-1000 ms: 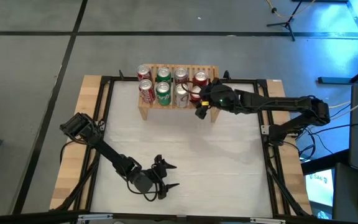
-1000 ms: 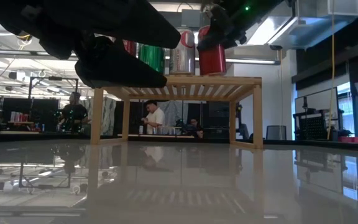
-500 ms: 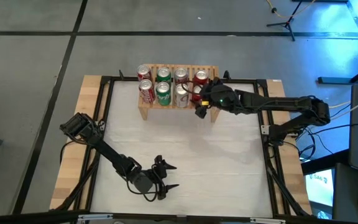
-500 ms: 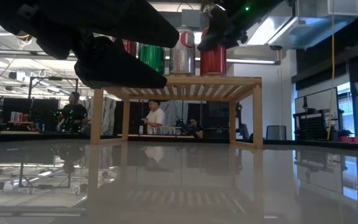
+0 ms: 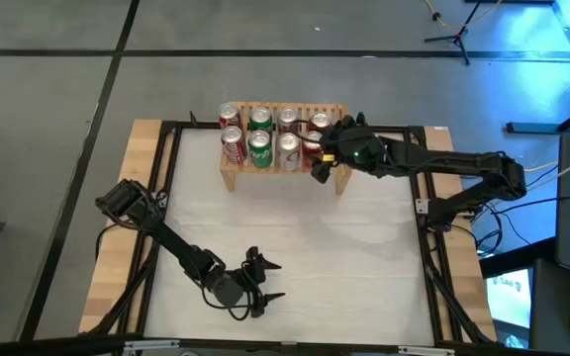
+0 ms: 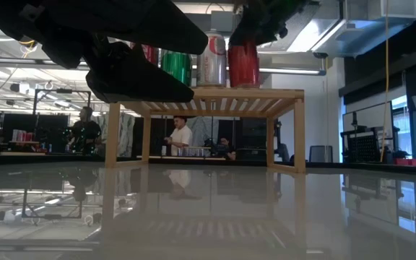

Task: Place canned beverage on shelf
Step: Put the red soda can on the shelf aligned with the other red soda can, then return to Home Position

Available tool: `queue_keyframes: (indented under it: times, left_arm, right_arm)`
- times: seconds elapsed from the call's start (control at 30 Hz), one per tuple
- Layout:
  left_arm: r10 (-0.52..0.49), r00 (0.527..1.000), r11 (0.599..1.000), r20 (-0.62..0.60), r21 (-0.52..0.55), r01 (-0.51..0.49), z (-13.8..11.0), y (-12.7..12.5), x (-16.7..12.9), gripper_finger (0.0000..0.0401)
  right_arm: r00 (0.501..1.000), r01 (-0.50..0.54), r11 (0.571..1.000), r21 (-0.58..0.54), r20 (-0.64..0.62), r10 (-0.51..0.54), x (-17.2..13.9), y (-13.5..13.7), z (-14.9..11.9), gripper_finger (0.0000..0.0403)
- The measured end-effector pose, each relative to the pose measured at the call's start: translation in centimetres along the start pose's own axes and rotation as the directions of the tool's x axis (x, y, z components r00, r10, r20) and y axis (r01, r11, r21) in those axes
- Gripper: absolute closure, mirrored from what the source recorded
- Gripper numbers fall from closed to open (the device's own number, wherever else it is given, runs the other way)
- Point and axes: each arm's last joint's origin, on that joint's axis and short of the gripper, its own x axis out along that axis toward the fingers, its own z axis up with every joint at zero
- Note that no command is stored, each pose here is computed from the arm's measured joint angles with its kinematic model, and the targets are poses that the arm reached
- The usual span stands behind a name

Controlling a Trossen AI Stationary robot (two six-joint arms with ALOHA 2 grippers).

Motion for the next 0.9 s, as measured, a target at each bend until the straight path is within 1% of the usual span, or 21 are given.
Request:
queue_keyframes:
  times: [0.27, 0.47, 0.6, 0.7, 0.8, 0.9]
  left_arm:
    - [0.0, 1.0, 1.0, 0.0, -0.001, 0.0, 0.0, 0.0, 0.0, 0.0047]
    - [0.0, 1.0, 1.0, 0.0, -0.001, 0.0, 0.0, 0.0, 0.0, 0.0047]
    - [-0.002, 1.0, 1.0, 0.003, -0.003, 0.002, 0.0, 0.0, 0.0, 0.0047]
    - [-0.001, 1.0, 1.0, 0.003, 0.01, 0.001, 0.0, 0.0, 0.0, 0.0047]
    - [0.001, 1.0, 0.998, 0.005, 0.062, -0.001, 0.0, 0.0, 0.0, 0.0047]
    - [-0.003, 1.0, 0.998, 0.01, 0.063, 0.002, 0.1, -0.1, 0.0, 0.0047]
  right_arm:
    - [0.999, -0.008, 1.0, -0.011, -0.04, 0.007, -0.3, -0.1, 0.0, 0.0052]
    - [1.0, -0.006, 1.0, -0.006, -0.027, 0.006, -0.7, -0.3, 0.2, 0.0055]
    - [1.0, -0.006, 1.0, 0.001, -0.007, 0.006, -2.1, -0.9, 1.7, 0.0055]
    - [1.0, -0.027, 1.0, 0.001, -0.008, 0.027, -3.3, -1.5, 3.1, 0.0055]
    - [0.999, -0.036, 0.999, -0.007, -0.029, 0.035, -4.7, -2.1, 4.4, 0.0055]
    - [0.997, -0.055, 0.999, -0.001, -0.062, 0.054, -6.1, -2.5, 5.2, 0.0054]
